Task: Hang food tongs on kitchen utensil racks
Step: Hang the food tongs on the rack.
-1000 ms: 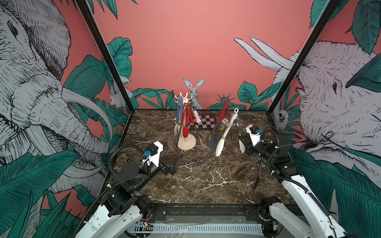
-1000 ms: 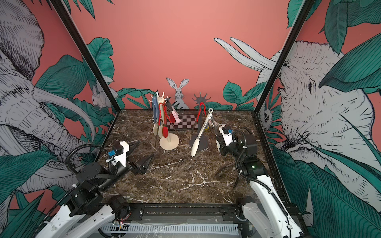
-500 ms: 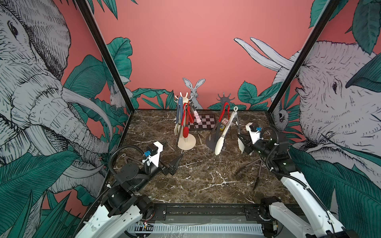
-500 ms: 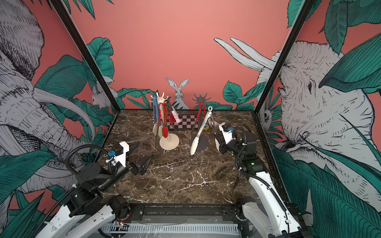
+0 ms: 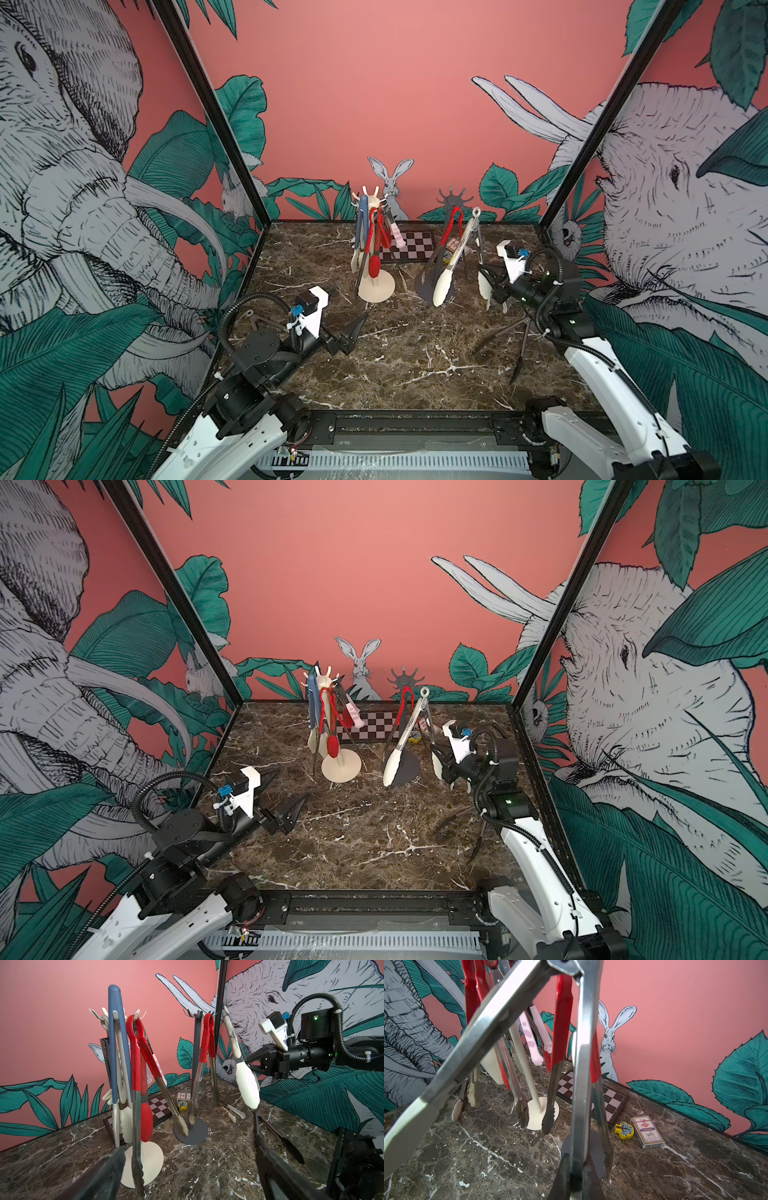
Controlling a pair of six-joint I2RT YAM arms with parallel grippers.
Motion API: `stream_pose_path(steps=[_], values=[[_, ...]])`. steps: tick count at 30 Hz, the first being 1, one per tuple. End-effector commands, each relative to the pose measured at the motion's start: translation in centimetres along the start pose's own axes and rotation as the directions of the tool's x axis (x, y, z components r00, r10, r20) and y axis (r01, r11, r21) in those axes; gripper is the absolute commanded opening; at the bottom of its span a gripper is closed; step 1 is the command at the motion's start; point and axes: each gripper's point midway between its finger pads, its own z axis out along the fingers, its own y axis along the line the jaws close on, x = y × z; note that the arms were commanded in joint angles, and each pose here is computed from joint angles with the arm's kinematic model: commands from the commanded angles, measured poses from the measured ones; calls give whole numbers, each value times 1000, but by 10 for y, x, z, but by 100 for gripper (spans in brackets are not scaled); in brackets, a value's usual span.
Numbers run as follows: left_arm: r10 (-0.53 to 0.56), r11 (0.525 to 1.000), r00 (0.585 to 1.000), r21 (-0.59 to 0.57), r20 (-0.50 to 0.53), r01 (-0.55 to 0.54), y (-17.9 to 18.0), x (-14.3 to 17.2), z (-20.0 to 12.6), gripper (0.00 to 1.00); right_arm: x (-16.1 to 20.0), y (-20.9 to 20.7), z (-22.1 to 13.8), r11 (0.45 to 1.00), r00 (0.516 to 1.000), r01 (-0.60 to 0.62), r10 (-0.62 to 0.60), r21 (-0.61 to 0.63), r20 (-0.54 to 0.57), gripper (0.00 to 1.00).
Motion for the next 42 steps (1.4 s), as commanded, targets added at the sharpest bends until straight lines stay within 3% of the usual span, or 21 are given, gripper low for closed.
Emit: stream_pose_path(steps=[1, 42], values=[[8, 1000, 1000, -6, 6, -8, 1, 0, -2, 100, -35, 2, -4, 998, 993, 53, -50, -22, 104, 0], [9, 1000, 1000, -15, -5, -9, 3, 5, -2, 100, -27, -1, 18, 992, 997, -12, 22, -122, 77, 0]])
